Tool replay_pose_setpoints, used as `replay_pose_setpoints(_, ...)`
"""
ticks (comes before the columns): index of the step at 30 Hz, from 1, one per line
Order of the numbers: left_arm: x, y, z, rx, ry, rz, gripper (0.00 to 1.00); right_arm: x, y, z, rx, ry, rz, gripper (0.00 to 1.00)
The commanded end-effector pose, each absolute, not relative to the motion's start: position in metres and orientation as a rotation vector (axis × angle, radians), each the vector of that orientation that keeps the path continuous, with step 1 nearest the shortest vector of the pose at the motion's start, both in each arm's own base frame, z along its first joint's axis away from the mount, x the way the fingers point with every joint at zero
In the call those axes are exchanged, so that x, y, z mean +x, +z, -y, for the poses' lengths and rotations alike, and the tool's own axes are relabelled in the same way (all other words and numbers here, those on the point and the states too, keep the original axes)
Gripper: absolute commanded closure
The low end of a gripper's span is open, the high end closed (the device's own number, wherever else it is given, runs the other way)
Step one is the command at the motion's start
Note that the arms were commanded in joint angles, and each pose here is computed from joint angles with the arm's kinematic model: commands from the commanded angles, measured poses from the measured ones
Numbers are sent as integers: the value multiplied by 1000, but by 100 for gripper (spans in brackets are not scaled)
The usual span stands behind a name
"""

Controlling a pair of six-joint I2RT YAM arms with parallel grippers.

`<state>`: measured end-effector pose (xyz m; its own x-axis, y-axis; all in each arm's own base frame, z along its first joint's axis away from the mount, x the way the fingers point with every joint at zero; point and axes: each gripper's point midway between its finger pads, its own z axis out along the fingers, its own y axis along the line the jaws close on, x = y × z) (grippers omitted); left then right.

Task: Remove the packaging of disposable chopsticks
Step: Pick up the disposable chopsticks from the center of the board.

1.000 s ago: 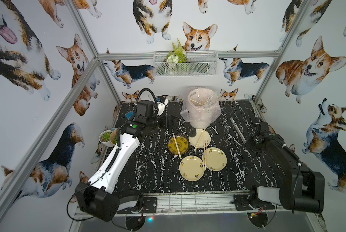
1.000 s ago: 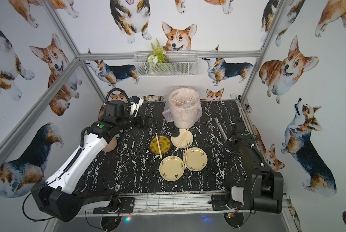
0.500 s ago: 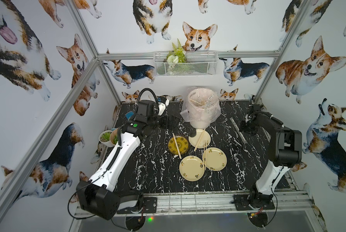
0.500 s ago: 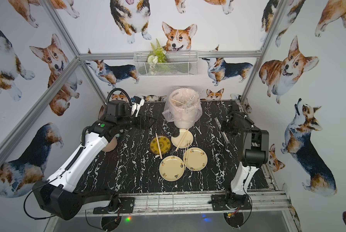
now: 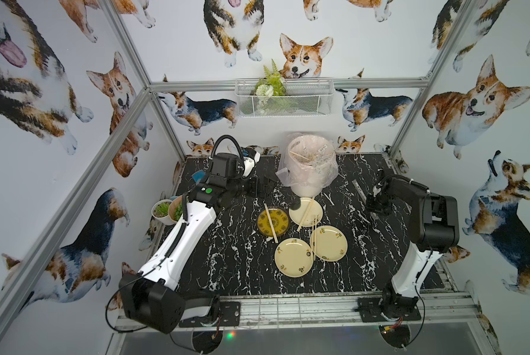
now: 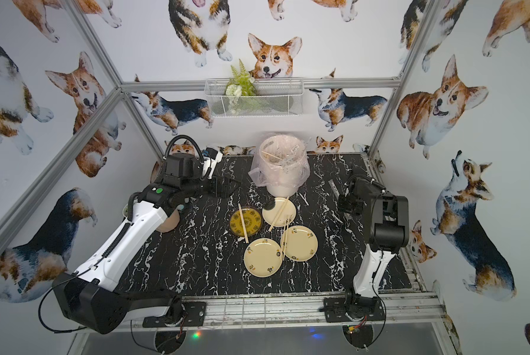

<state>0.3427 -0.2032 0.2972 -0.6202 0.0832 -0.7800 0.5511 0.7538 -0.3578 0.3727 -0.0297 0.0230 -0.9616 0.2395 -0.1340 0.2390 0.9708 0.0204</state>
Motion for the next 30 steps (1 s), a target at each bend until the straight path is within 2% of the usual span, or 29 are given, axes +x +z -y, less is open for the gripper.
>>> replay_pose_setpoints(1, 343, 303, 206, 481, -771, -2131, 0, 355, 20, 39, 363, -103, -3032, 52)
replay_pose_setpoints(4, 343, 305, 206, 481, -776, -2125, 0, 352, 18, 41, 368, -135, -3044, 50)
replay_pose_setpoints(6, 342, 306, 206, 482, -778, -2122, 0, 351, 19, 41, 361, -141, -3049, 54)
replay_pose_setpoints(12, 340, 309, 206, 481, -779, -2111, 0, 339, 16, 32, 350, -128, -3103, 90)
replay_pose_setpoints(15, 339, 312, 205, 484, -778, -2104, 0, 324, 13, 17, 351, -83, -3151, 100)
replay_pose_setpoints(23, 338, 312, 205, 481, -780, -2103, 0, 279, 33, -42, 297, 100, -3159, 100)
replay_pose_setpoints(30, 335, 321, 225, 485, -942, -2073, 0, 275, 146, -46, 285, 251, -2698, 100)
